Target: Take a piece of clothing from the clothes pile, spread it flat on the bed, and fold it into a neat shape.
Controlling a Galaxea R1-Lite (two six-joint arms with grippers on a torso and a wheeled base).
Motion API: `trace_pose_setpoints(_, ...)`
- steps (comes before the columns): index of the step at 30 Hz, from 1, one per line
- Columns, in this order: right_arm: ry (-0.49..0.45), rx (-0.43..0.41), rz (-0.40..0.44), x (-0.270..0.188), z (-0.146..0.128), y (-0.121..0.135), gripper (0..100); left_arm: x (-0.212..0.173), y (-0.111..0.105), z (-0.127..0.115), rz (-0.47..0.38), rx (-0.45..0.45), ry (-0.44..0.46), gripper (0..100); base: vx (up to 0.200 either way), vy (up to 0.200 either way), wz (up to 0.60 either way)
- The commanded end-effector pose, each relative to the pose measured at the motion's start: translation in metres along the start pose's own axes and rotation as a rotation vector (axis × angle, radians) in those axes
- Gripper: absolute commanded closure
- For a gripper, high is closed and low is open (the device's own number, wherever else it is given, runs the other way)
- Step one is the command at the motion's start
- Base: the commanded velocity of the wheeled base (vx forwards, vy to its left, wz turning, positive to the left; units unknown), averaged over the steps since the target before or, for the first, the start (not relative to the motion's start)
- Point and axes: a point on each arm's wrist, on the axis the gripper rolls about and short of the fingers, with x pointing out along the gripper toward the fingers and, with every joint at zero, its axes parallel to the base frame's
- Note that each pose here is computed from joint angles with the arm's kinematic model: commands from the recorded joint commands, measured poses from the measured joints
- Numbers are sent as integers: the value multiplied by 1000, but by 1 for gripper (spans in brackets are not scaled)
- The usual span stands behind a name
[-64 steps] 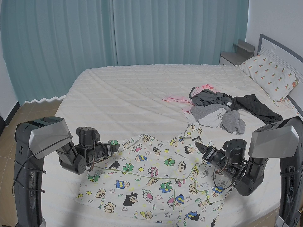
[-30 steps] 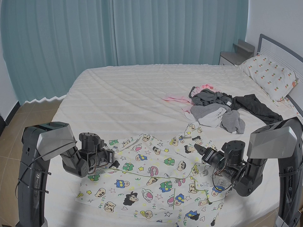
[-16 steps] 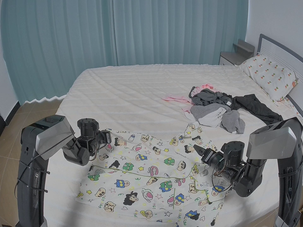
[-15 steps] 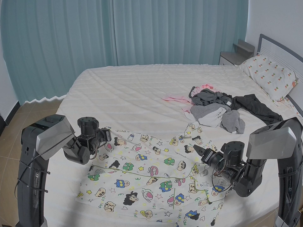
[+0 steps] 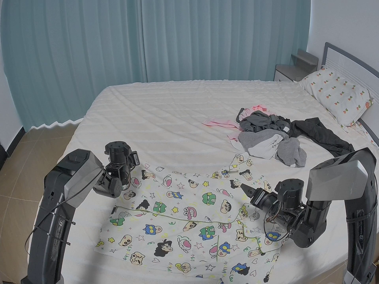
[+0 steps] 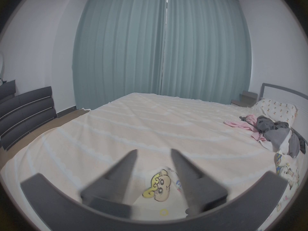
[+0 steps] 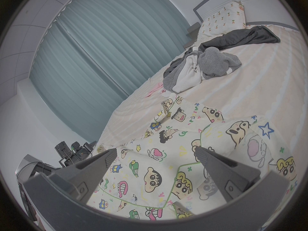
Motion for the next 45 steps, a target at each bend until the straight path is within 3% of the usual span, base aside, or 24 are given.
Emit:
trace_pose_setpoints(1,-4,1,0,0,-1,0,0,5,-1,3,5,-32,-24,0,0,0,0)
trace_pose_setpoints(4,-6,1,0,0,0,0,0,4,1,8,19,-44,-31,0,0,0,0)
trace_pose_setpoints(5,-11,4,1,-1,2,1,0,-1,7,22,30,-80,-37,0,0,0,0)
trace_pose_setpoints(8,-14,3,3,-4,4,2,0,-25,17,35,31,-124,20,0,0,0,0)
trace_pose_setpoints(12,-14,2,8,-13,9,5,0,-79,31,45,-90,-213,148,0,0,0,0)
trace_pose_setpoints(15,2,-7,0,-21,10,3,0,-122,45,44,-167,-280,256,0,0,0,0)
trace_pose_setpoints(20,16,-32,6,-29,11,4,0,-191,75,32,-252,-308,399,0,0,0,0)
trace_pose_setpoints(23,18,-44,4,-30,11,4,0,-217,85,31,-282,-320,414,0,0,0,0)
trace_pose_setpoints(26,33,-58,-1,-34,7,5,0,-251,91,31,-285,-404,431,0,0,0,0)
trace_pose_setpoints(31,83,-75,-12,-51,-3,7,0,-271,91,28,-271,-547,477,0,0,0,0)
trace_pose_setpoints(35,118,-64,-40,-64,-6,3,0,-276,93,20,-254,-549,519,0,0,0,0)
trace_pose_setpoints(45,125,-60,-37,-71,-5,4,0,-292,98,9,-224,-527,588,0,-200,0,0)
